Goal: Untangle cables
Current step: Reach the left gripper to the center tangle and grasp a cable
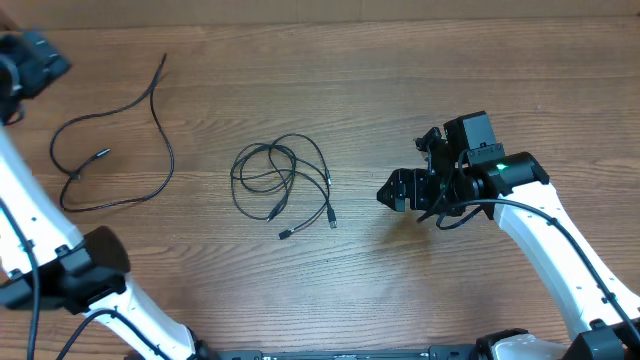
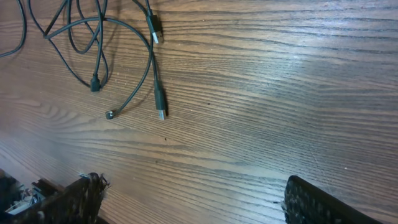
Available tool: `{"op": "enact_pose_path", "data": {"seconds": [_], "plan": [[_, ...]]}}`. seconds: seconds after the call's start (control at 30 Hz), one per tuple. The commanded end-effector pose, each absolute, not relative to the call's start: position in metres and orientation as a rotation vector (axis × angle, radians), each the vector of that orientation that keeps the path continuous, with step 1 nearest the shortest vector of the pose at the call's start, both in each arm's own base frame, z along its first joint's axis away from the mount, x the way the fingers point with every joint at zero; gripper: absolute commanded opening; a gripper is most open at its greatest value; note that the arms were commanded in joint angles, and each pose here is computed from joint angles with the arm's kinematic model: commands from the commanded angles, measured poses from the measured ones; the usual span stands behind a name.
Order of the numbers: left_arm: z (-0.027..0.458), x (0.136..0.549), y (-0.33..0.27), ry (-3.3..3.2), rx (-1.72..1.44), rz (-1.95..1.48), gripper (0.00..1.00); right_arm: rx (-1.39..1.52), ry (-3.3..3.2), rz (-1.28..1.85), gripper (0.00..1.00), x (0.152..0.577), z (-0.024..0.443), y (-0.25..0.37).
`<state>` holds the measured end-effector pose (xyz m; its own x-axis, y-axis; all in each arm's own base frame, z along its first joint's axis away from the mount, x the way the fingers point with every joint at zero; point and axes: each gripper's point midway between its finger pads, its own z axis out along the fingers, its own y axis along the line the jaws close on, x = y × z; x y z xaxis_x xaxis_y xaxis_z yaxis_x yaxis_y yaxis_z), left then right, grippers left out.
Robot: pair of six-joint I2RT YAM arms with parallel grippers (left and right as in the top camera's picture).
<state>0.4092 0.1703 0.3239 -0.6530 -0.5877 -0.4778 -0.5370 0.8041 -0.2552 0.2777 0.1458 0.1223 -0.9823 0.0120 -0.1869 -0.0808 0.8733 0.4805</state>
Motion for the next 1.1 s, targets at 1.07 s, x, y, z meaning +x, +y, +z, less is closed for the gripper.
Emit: {"op": "enact_pose_path", "data": {"seconds": [1.07], "plan": [[0.108, 0.406, -0.059, 3.024, 0.271, -0.460, 0.92, -0.037, 2.886, 0.734, 1.00, 0.273, 0.119, 0.144]]}}
